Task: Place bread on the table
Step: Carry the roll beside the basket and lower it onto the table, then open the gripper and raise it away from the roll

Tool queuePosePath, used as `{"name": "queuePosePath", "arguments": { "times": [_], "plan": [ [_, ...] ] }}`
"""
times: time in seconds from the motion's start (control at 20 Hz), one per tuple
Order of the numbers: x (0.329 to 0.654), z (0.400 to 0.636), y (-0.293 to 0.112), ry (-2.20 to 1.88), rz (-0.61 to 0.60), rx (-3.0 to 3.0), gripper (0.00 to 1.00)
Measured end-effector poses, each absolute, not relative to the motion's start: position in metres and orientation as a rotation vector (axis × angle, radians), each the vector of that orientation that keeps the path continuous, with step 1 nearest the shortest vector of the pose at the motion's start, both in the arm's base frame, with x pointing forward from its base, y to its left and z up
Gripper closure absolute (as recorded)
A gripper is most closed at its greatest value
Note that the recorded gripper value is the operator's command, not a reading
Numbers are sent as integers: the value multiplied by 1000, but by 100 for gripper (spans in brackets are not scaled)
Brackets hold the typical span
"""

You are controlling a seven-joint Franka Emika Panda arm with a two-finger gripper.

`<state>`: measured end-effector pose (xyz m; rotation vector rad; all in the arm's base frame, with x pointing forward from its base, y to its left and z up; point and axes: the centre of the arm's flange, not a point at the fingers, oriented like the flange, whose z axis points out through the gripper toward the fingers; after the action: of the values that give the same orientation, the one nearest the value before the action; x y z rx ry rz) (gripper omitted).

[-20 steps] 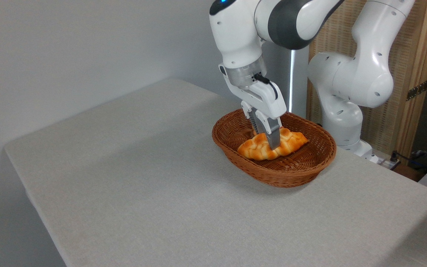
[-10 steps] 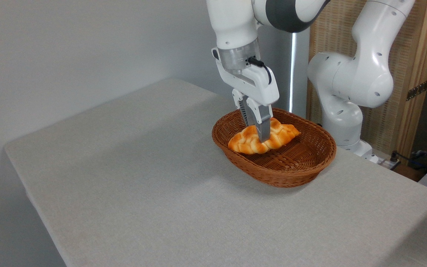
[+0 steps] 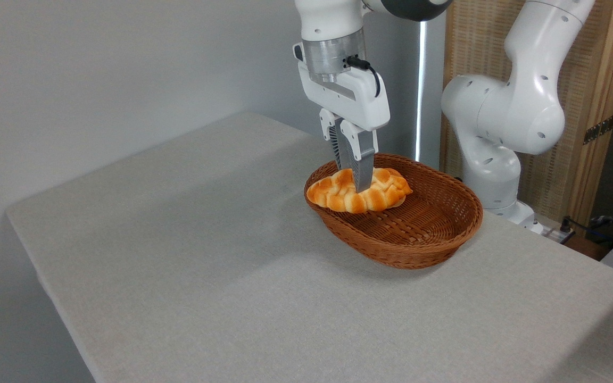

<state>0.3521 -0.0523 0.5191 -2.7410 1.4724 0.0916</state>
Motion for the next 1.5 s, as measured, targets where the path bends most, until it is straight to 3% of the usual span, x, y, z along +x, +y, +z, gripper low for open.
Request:
{"name": "queuePosePath", "arguments": {
  "times": [0.15,0.25,0.4,0.5,0.9,0.95,1.0,1.05,1.35,1.5],
  "plan": [
    [370,532,-52,1463,69,-2744,59],
    [390,543,-49,1444,48,-2756,42],
    [423,551,-43,1418,42,-2777,40],
    [443,552,-44,1413,50,-2779,26],
    [506,524,-82,1344,138,-2809,25],
    [511,519,-88,1331,150,-2815,20],
    [514,514,-92,1324,162,-2819,5],
    [517,511,-93,1323,172,-2821,2],
    [522,508,-93,1322,177,-2823,0],
    [527,525,-94,1318,123,-2818,0]
  ]
}}
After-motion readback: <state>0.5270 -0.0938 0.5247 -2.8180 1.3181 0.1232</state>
